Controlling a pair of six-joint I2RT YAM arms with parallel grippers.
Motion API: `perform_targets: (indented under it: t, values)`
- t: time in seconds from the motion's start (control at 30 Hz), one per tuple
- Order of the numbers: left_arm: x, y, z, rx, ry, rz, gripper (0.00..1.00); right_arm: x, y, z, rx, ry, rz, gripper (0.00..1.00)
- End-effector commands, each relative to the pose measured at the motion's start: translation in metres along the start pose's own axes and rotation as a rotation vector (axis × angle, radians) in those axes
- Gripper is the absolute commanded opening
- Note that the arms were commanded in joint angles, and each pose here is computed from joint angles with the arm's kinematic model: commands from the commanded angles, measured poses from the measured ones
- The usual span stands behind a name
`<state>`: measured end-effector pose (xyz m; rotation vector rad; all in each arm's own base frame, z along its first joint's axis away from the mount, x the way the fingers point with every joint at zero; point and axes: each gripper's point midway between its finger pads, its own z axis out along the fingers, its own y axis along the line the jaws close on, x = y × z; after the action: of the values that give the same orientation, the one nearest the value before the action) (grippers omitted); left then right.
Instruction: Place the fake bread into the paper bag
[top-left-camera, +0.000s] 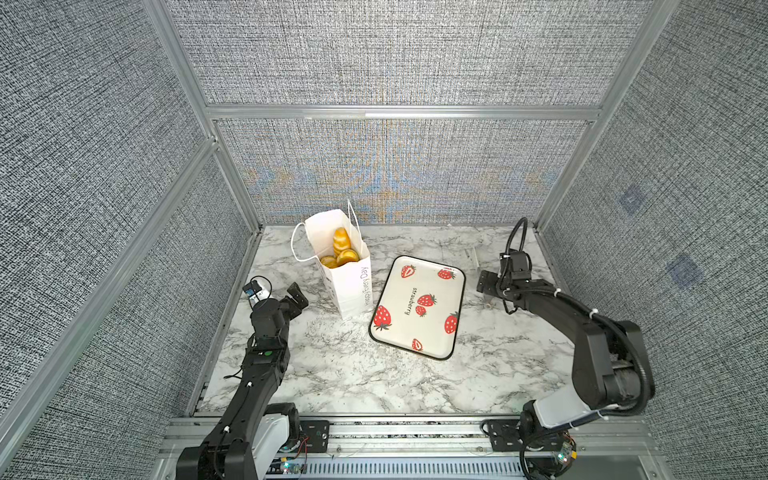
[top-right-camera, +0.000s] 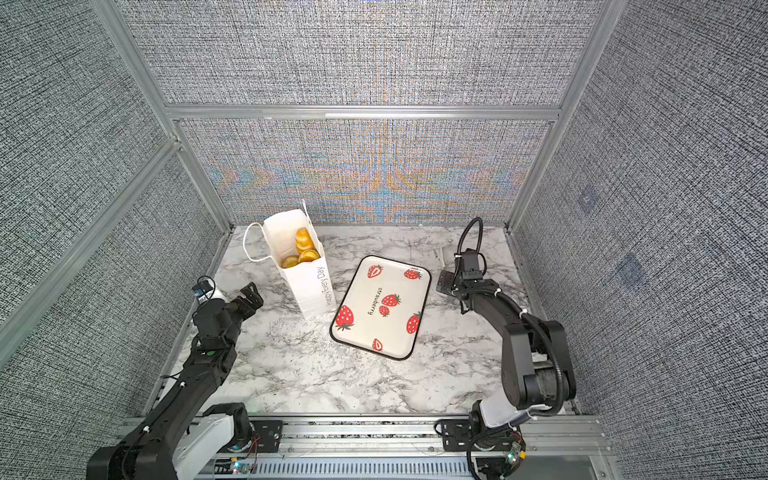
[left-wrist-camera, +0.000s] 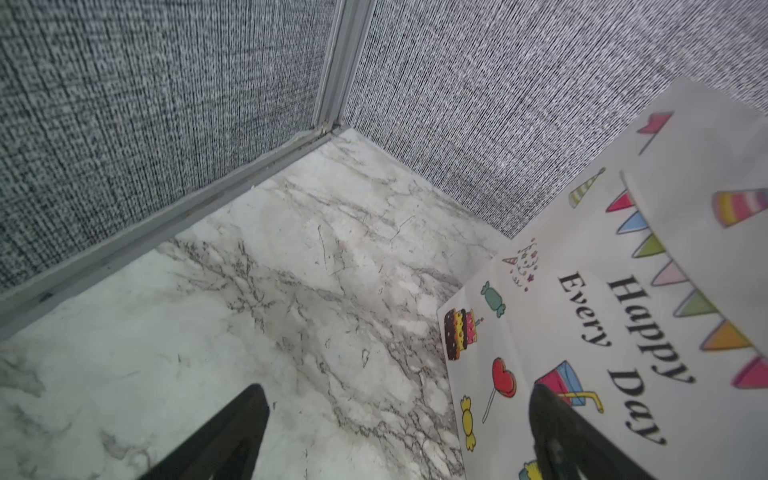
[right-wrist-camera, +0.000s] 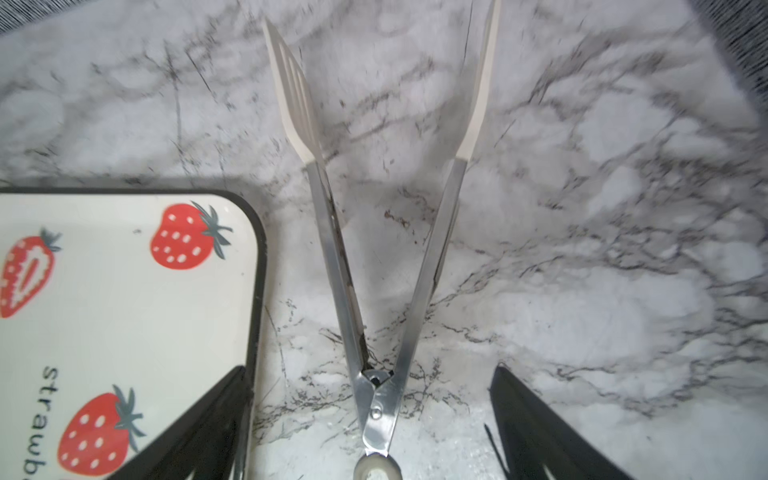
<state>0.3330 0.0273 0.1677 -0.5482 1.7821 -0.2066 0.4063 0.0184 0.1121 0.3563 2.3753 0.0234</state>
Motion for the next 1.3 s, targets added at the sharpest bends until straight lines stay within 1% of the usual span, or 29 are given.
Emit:
perform_targets:
  t: [0.0,0.07,0.1,0.13,0.17,0.23,0.3,0.4,0.47,0.53,0.63,0.8,0.93,1.07,1.27]
  values:
    - [-0.027,-0.026,-0.004,0.137,-0.158,0.123,0.99,-0.03,-0.003,-0.02,0.032,-0.136,-0.016,0.9]
    - [-0.025,-0.033,-0.009,0.196,-0.222,0.213,0.99,-0.042,-0.006,-0.032,0.047,-0.189,-0.008,0.9]
    - [-0.022,-0.031,-0.009,0.19,-0.236,0.246,0.99,-0.048,-0.007,-0.037,0.053,-0.214,-0.012,0.9]
    - [-0.02,-0.027,-0.007,0.17,-0.233,0.265,0.99,-0.052,-0.008,-0.04,0.059,-0.233,-0.02,0.9]
    - [-0.018,-0.024,-0.004,0.152,-0.224,0.277,0.99,-0.046,-0.01,-0.038,0.07,-0.229,-0.051,0.9]
    - [-0.013,-0.02,0.002,0.133,-0.197,0.3,0.99,-0.048,-0.013,-0.041,0.091,-0.279,-0.084,0.9]
    - [-0.011,-0.022,0.007,0.137,-0.194,0.329,0.99,-0.05,-0.017,-0.045,0.105,-0.331,-0.093,0.9]
    - [-0.009,-0.031,0.01,0.184,-0.205,0.396,0.99,-0.047,-0.019,-0.049,0.099,-0.407,-0.108,0.9]
    - [-0.006,-0.03,0.012,0.182,-0.21,0.447,0.99,-0.045,-0.019,-0.052,0.092,-0.457,-0.134,0.9]
    - [-0.003,-0.028,0.015,0.171,-0.202,0.474,0.99,-0.042,-0.022,-0.054,0.097,-0.503,-0.154,0.9]
    - [0.006,-0.027,0.024,0.173,-0.172,0.526,0.99,-0.037,-0.024,-0.055,0.095,-0.534,-0.171,0.9]
    - [0.013,-0.015,0.035,0.123,-0.159,0.5,0.99,-0.027,-0.025,-0.049,0.094,-0.542,-0.223,0.9]
    - [0.027,-0.019,0.038,0.17,-0.14,0.522,0.99,-0.018,-0.021,-0.041,0.07,-0.544,-0.257,0.9]
    - [0.031,-0.016,0.034,0.176,-0.174,0.514,0.99,-0.014,-0.021,-0.034,0.072,-0.54,-0.281,0.9]
    - [0.037,-0.013,0.036,0.18,-0.178,0.514,0.99,-0.008,-0.026,-0.025,0.072,-0.553,-0.29,0.9]
